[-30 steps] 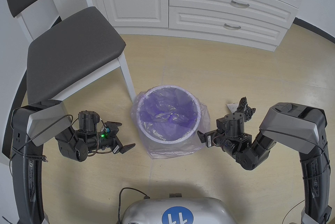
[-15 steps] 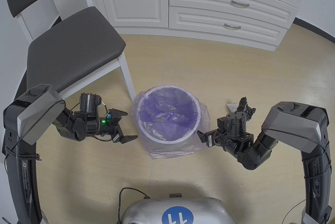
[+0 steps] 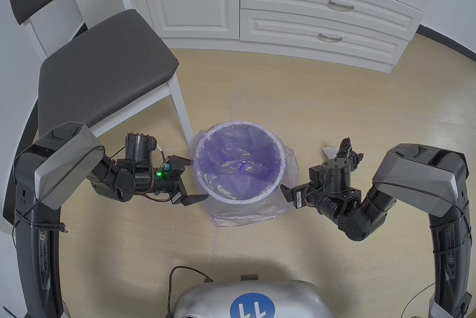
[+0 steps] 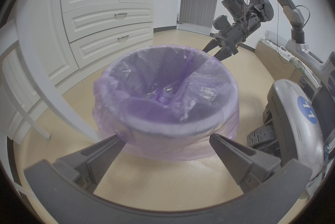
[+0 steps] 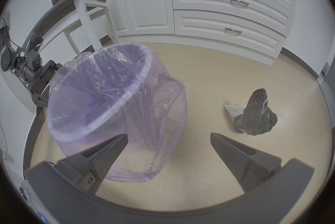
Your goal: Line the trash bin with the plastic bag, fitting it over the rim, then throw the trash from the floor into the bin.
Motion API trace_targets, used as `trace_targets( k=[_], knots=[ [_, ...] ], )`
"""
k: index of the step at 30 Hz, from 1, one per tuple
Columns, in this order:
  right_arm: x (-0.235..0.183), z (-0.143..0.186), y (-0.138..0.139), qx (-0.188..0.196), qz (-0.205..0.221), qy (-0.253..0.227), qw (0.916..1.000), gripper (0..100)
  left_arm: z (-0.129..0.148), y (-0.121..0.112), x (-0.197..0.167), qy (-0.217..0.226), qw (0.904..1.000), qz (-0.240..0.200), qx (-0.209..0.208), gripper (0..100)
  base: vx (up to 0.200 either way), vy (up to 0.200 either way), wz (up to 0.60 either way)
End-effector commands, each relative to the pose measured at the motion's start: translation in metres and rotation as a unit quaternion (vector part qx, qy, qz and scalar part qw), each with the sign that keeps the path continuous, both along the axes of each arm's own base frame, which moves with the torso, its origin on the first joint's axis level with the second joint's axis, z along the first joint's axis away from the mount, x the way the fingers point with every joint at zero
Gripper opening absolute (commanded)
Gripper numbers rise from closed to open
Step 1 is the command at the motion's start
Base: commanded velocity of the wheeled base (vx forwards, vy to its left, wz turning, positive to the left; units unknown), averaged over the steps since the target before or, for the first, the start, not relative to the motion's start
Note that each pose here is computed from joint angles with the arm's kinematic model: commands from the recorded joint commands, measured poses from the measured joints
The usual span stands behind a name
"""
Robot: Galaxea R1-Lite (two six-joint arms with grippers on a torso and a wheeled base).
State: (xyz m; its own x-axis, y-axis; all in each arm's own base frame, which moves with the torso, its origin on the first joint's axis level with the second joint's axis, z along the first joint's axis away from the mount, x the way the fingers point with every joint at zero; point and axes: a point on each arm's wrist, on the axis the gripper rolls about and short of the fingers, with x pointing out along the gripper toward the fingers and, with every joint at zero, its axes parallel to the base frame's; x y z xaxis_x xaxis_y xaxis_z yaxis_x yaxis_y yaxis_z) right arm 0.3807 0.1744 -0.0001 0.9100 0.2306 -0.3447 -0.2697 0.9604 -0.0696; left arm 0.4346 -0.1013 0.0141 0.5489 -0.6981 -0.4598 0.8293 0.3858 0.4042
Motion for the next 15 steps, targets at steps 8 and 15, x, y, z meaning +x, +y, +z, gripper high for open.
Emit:
trace_targets(
  k=[8, 15],
  knots=[
    [0.000, 0.000, 0.000, -0.001, 0.000, 0.000, 1.0000, 100, -0.006, -0.002, 0.002, 0.003, 1.0000, -0.002, 0.000, 0, 0.000, 0.000, 0.00],
    [0.000, -0.001, 0.000, -0.002, 0.001, 0.002, 1.0000, 100, -0.023, 0.001, 0.002, 0.021, 0.9998, 0.002, 0.000, 0, 0.000, 0.000, 0.00]
  ],
)
